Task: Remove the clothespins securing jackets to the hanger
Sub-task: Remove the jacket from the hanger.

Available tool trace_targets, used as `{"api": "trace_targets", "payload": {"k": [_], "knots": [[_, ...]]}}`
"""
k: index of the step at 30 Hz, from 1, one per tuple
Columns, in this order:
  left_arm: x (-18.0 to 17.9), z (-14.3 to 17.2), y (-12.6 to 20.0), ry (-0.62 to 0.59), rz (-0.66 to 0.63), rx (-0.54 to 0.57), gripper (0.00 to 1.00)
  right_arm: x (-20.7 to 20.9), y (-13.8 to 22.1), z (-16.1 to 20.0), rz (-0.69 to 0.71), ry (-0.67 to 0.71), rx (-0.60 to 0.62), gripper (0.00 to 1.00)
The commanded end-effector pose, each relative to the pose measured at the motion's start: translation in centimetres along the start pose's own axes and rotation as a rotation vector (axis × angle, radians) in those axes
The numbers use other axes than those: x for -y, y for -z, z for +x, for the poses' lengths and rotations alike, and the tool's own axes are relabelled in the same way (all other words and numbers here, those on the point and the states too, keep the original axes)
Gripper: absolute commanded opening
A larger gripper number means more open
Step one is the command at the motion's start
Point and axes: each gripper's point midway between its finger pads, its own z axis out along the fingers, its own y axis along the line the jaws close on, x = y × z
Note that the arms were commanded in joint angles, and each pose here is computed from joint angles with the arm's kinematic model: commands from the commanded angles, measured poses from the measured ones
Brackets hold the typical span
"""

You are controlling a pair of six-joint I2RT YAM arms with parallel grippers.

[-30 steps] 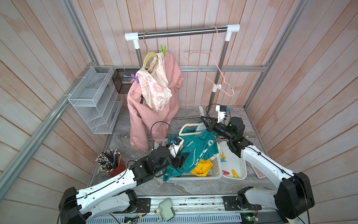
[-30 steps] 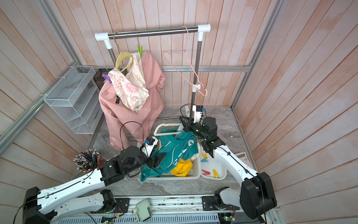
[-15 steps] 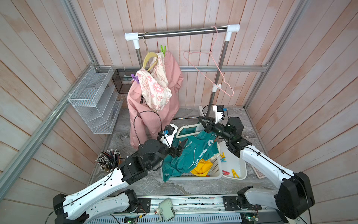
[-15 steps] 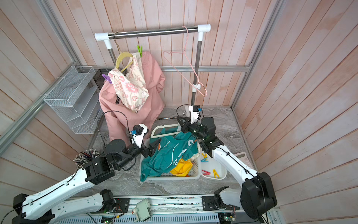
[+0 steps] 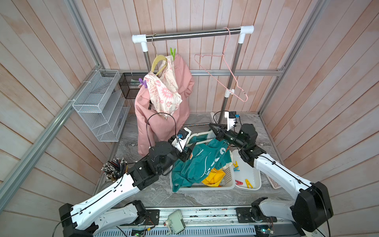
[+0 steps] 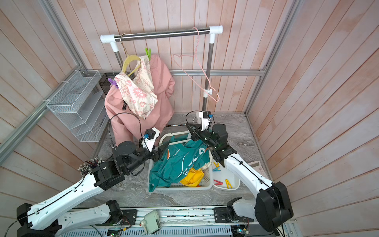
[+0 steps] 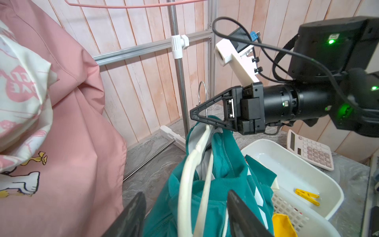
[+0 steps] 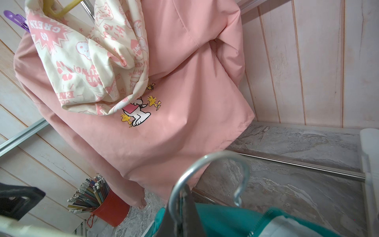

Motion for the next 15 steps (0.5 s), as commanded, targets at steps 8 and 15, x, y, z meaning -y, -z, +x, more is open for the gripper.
{"api": "trace_targets", "payload": {"k": [8,15], "knots": [[1.3,-0.9,-0.7,-0.019,0.083,0.010,0.33,-2.2,0.1,-2.5,-0.052,0.054,0.052,0.00],[1.3,-0.4,-0.8,0.000,0.096,-0.013,0.25,-2.4,0.1,-2.8,-0.059,0.058,0.055,0.00]]}}
